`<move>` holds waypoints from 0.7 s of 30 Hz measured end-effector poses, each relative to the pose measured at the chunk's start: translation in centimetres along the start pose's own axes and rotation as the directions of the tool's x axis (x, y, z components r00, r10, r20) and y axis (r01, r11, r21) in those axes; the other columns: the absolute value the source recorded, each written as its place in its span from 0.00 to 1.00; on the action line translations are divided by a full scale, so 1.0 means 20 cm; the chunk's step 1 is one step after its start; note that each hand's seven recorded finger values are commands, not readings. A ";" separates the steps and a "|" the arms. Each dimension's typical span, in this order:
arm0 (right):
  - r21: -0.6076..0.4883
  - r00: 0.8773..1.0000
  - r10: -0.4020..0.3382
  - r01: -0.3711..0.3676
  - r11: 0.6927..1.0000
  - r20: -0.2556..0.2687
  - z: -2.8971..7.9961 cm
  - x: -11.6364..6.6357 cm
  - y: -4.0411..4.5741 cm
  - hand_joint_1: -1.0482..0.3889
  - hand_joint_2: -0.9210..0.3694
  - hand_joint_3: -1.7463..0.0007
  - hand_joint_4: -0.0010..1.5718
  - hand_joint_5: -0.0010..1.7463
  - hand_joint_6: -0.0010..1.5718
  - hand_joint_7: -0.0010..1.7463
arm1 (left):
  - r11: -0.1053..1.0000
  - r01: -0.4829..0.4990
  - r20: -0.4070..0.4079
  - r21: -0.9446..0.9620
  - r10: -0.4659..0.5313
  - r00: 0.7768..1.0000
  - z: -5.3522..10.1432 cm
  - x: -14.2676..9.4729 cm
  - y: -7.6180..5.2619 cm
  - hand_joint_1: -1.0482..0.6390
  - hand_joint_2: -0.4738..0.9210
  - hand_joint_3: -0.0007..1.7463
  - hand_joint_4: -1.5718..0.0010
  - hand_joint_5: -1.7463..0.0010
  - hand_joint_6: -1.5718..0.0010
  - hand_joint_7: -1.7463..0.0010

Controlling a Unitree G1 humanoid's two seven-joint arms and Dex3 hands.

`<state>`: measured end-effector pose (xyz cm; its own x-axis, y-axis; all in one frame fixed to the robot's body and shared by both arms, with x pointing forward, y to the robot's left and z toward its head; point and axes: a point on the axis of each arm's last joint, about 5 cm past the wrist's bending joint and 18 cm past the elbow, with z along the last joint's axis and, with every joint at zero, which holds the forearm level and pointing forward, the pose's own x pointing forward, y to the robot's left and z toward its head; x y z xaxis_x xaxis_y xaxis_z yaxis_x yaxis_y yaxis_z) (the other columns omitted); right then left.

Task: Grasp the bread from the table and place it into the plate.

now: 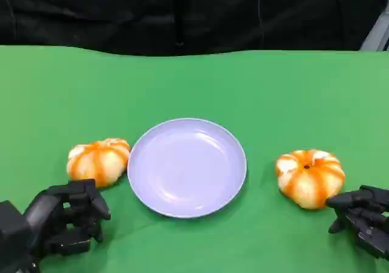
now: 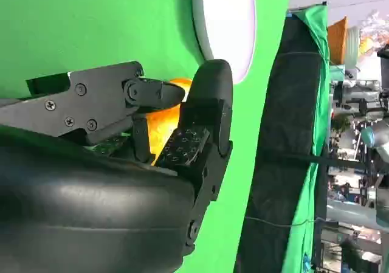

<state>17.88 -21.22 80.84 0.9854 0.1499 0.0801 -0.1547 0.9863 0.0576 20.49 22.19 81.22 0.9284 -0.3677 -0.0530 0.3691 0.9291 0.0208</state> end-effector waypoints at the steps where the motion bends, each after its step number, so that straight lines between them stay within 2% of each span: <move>1: 0.000 1.000 0.000 0.000 1.000 0.000 0.00 0.00 0.000 0.72 0.00 0.80 0.49 0.76 0.65 0.31 | 1.000 0.000 0.000 0.000 0.000 1.000 0.00 0.00 0.00 0.68 0.81 0.59 0.44 0.10 0.40 0.30; 17: -0.001 1.000 0.000 0.000 1.000 -0.002 0.00 0.00 -0.002 0.72 0.00 0.79 0.49 0.76 0.65 0.31 | 1.000 0.001 -0.001 0.001 -0.001 1.000 0.00 0.00 0.00 0.68 0.81 0.59 0.44 0.10 0.40 0.30; 21: -0.001 1.000 -0.001 0.001 1.000 -0.004 0.00 0.00 -0.004 0.72 0.00 0.79 0.49 0.76 0.65 0.31 | 1.000 -0.001 0.000 0.000 0.001 1.000 0.00 0.00 0.00 0.68 0.83 0.56 0.46 0.11 0.41 0.31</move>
<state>17.86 -21.30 80.81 0.9858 0.1495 0.0764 -0.1540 0.9865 0.0562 20.49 22.20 81.22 0.9287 -0.3671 -0.0527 0.3686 0.9294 0.0210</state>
